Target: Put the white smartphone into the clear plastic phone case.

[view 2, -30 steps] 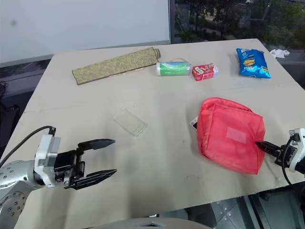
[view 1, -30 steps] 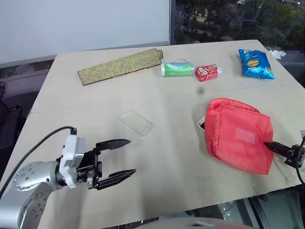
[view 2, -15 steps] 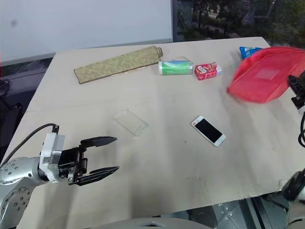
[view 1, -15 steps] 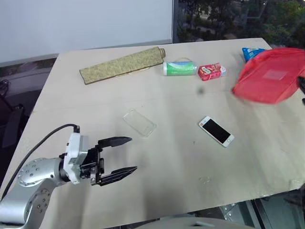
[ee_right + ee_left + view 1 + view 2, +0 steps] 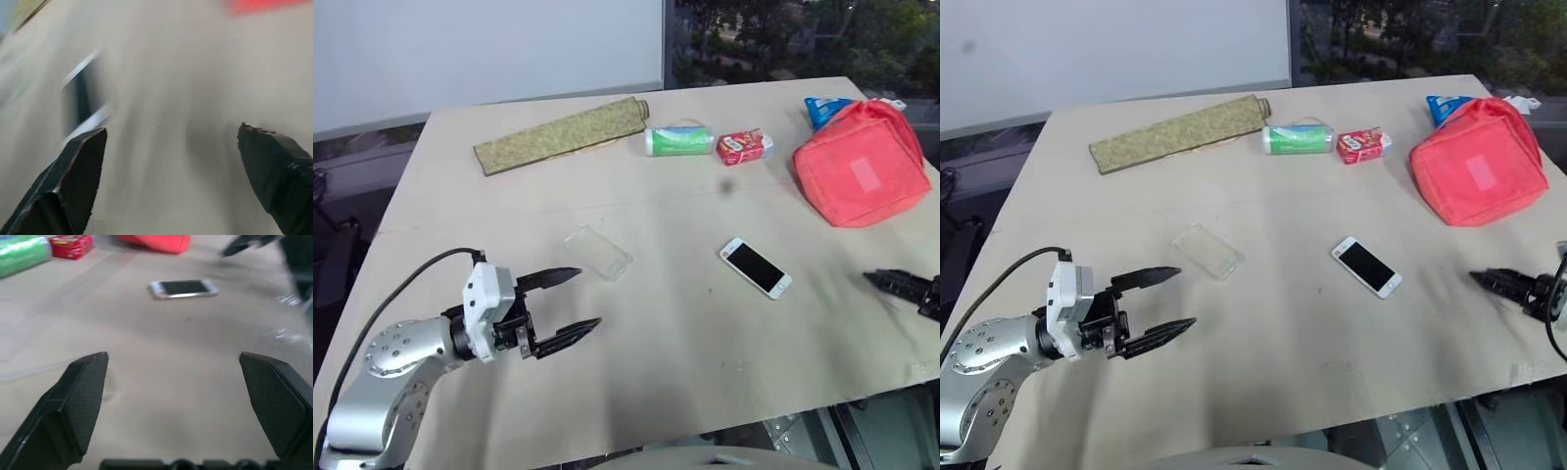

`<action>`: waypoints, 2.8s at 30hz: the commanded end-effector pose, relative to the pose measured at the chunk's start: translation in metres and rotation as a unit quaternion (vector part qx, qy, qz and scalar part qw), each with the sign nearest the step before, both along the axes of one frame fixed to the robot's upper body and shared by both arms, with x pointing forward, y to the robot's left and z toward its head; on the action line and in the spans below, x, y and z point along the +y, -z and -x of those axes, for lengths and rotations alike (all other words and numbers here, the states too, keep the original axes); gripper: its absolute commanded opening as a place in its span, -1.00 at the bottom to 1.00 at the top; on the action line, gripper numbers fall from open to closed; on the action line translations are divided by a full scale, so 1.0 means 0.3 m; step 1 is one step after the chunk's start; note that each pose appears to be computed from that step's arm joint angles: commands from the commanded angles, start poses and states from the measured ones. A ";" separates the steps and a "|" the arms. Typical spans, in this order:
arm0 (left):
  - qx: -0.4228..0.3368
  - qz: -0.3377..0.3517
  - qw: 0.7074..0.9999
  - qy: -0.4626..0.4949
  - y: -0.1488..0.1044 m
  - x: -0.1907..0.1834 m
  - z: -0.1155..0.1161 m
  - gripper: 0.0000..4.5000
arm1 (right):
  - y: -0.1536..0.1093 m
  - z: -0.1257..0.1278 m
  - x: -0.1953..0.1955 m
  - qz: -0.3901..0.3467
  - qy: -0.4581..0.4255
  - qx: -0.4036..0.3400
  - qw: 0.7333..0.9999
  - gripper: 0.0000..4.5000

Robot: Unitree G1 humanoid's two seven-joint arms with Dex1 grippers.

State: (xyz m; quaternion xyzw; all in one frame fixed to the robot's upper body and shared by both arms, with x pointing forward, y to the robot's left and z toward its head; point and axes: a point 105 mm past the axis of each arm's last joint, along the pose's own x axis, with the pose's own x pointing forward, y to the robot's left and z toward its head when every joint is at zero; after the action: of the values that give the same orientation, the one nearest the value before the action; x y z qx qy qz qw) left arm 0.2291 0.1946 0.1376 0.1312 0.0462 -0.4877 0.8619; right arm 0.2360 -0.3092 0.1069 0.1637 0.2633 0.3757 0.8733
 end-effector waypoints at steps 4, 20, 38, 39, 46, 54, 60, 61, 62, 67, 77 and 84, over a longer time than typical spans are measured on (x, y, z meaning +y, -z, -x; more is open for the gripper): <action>-0.043 -0.103 0.993 0.025 0.044 0.062 -0.122 1.00 | -0.162 0.005 0.292 0.045 -0.163 -0.178 0.969 0.99; -0.038 -0.249 0.950 0.182 0.118 -0.010 -0.319 0.26 | -0.195 0.033 0.522 0.086 -0.221 -0.273 0.932 1.00; 0.120 -0.095 0.965 0.215 0.099 -0.360 -0.187 -0.95 | -0.165 -0.052 0.523 0.108 -0.184 -0.294 0.932 1.00; 0.114 -0.096 0.967 0.205 0.117 -0.382 -0.197 -0.95 | -0.157 -0.057 0.520 0.115 -0.184 -0.294 0.931 1.00; 0.067 -0.076 0.979 0.179 0.096 -0.393 -0.222 -0.61 | -0.151 -0.058 0.513 0.123 -0.187 -0.299 0.928 1.00; 0.032 -0.113 0.984 0.135 -0.025 -0.212 -0.193 0.97 | -0.135 -0.051 0.503 0.124 -0.181 -0.292 0.931 1.00; 0.086 -0.184 0.975 0.086 0.102 -0.059 -0.174 0.97 | -0.136 -0.051 0.515 0.116 -0.191 -0.294 0.929 1.00; 0.091 -0.185 0.975 0.083 0.116 -0.053 -0.174 0.97 | -0.136 -0.052 0.518 0.115 -0.193 -0.294 0.929 1.00; 0.095 -0.183 0.975 0.082 0.124 -0.053 -0.174 0.97 | -0.137 -0.053 0.519 0.114 -0.194 -0.294 0.929 1.00; 0.101 -0.194 0.973 0.078 0.211 -0.046 -0.195 0.57 | -0.151 -0.055 0.528 0.111 -0.199 -0.299 0.927 1.00; 0.075 -0.177 0.971 0.141 0.234 -0.142 -0.192 -0.98 | -0.172 -0.023 0.543 0.091 -0.225 -0.307 0.920 1.00; 0.033 -0.119 0.968 0.218 0.171 -0.386 -0.193 -0.98 | -0.171 -0.024 0.516 0.103 -0.217 -0.308 0.920 1.00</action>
State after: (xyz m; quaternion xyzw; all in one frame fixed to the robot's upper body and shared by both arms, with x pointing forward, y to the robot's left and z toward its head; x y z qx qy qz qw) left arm 0.2946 0.1019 0.0804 0.2202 0.1219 -0.6302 0.7345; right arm 0.2443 -0.1495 0.1447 -0.0922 0.0711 0.5625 0.8185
